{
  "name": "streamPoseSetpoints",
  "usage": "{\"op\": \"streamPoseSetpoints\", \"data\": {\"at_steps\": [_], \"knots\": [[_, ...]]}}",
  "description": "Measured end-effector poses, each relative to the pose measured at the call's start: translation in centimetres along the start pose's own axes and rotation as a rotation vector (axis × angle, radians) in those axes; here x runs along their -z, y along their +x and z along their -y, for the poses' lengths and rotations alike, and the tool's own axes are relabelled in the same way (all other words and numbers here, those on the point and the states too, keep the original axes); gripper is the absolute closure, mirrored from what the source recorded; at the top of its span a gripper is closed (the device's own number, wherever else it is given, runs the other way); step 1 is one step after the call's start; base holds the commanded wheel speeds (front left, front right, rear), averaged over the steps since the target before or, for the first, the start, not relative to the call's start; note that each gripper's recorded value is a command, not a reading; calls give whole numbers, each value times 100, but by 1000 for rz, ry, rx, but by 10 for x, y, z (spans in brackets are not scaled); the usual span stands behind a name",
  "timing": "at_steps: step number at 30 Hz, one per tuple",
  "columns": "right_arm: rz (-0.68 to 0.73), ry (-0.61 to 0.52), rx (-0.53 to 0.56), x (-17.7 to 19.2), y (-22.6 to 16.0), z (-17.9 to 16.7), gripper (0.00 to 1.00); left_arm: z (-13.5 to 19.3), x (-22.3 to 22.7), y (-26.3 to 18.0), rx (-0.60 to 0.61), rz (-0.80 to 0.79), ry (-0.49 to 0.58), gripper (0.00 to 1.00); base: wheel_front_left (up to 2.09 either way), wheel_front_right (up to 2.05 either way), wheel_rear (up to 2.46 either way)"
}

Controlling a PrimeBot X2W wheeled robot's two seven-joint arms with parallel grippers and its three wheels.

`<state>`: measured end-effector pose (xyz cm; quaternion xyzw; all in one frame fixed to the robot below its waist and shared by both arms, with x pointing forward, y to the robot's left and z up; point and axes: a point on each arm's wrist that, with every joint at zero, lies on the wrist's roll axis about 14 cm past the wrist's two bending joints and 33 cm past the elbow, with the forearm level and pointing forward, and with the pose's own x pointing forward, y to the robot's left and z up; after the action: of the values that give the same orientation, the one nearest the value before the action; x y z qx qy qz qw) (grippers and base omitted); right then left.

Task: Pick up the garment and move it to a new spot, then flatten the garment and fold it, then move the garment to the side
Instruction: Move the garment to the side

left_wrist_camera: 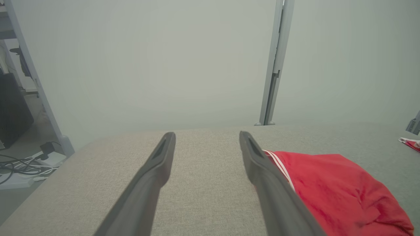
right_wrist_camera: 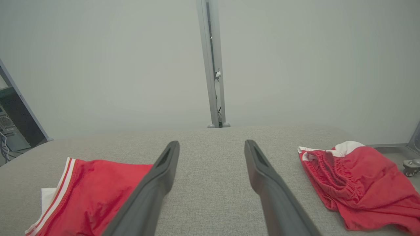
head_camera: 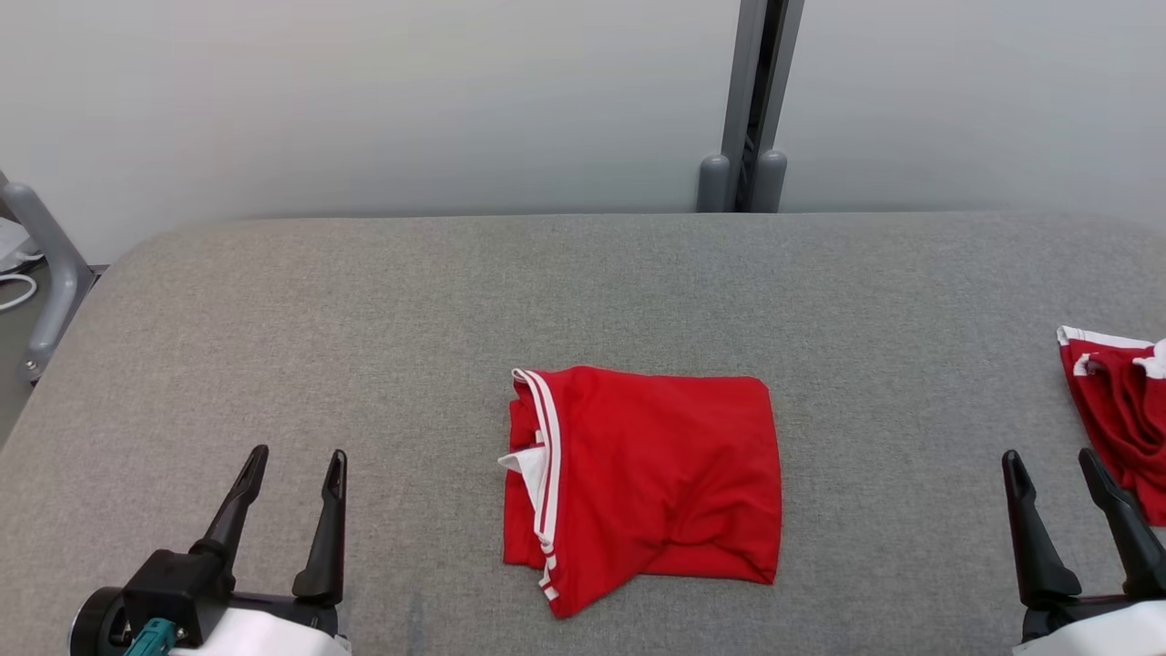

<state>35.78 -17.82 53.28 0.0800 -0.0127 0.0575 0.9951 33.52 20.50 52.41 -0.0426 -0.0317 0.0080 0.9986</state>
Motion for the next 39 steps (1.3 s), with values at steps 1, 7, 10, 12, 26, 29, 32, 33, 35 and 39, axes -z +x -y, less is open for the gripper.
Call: {"op": "streamPoseSetpoints", "data": {"at_steps": [1, 7, 10, 12, 26, 29, 32, 33, 35, 39], "knots": [[-2, 0, 1, 0, 0, 0, 0, 0, 0, 0, -1, 0, 0, 0, 0, 0, 0], [-8, -4, -5, 1, 4, 0, 0, -1, -1, -1, -7, 7, -7, 0, 0, 0, 0], [-21, -10, -6, 3, 8, 1, 0, -3, -9, 0, -18, 33, -11, 0, 0, 0, 0], [-44, -18, -17, 8, 13, -1, 0, -5, -17, 2, -28, 63, -13, 0, 0, 0, 0], [-306, -39, -187, 106, 79, -45, 0, -34, -28, 15, -161, 141, -26, 0, 0, 0, 0], [-372, -32, -239, 132, 88, -62, 0, -42, -23, 14, -190, 127, -19, 0, 0, 0, 0], [-430, -21, -291, 154, 93, -79, 0, -48, -20, 14, -213, 115, -15, 0, 0, 0, 0], [-451, -18, -305, 161, 93, -83, 0, -51, -18, 14, -220, 110, -12, 0, 0, 0, 0], [-492, -9, -333, 174, 90, -92, 0, -55, -17, 13, -235, 103, -5, 0, 0, 0, 0], [-519, 2, -360, 183, 89, -101, 94, -61, -20, 14, -249, 112, 0, 0, 0, 0, 0]]}}
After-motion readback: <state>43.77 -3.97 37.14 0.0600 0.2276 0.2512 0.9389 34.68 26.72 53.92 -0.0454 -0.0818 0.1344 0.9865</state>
